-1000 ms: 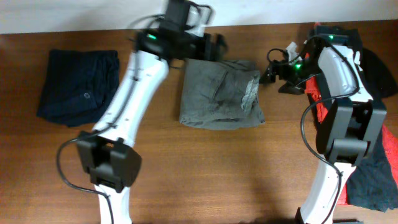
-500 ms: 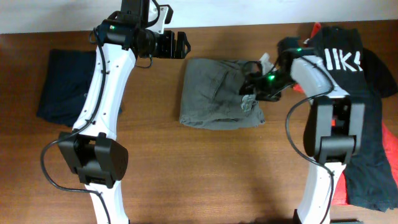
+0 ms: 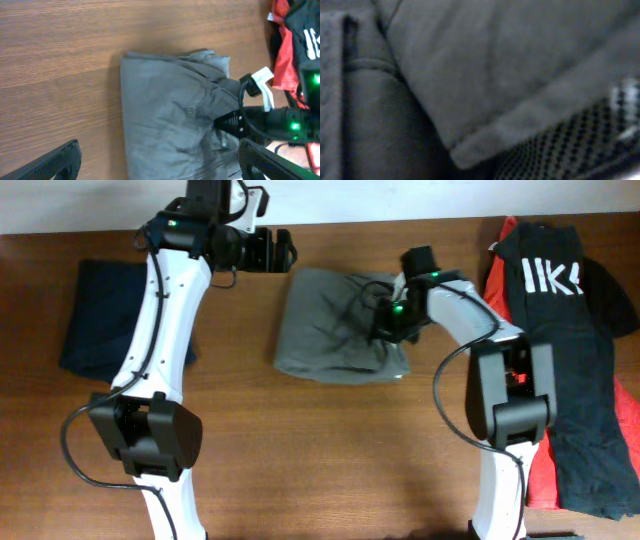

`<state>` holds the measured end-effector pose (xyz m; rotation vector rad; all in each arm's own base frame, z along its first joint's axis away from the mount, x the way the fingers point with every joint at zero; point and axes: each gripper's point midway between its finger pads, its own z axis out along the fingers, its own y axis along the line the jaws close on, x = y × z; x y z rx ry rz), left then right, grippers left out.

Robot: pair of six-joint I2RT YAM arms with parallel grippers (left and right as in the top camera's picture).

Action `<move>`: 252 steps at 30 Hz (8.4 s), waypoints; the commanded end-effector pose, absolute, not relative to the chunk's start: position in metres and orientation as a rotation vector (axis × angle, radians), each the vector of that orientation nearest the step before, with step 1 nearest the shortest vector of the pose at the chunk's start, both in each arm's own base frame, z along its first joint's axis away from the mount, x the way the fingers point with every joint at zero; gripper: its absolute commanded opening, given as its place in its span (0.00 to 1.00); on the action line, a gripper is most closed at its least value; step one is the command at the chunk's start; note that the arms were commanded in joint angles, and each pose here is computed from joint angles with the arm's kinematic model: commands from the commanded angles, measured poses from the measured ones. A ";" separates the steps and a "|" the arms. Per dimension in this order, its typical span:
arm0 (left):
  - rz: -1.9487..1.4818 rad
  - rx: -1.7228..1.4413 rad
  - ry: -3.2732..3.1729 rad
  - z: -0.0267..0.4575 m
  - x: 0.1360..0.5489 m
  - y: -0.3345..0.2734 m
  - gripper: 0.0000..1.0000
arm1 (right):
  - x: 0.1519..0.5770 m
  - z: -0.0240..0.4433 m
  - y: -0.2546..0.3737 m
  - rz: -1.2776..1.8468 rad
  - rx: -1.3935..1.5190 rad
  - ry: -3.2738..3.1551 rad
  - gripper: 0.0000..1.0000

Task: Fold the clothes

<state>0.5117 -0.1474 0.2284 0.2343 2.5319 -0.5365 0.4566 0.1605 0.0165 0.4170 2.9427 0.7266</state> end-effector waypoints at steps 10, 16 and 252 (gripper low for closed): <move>-0.629 0.123 2.498 0.241 0.521 -0.106 0.99 | 0.493 0.041 0.240 0.718 0.893 2.609 0.13; -0.614 0.162 2.497 0.240 0.520 -0.105 0.99 | 0.499 0.075 0.242 0.824 0.665 2.608 0.54; -0.017 -0.176 2.592 0.005 0.523 0.174 0.85 | 0.432 0.167 -0.057 0.397 0.510 2.664 0.99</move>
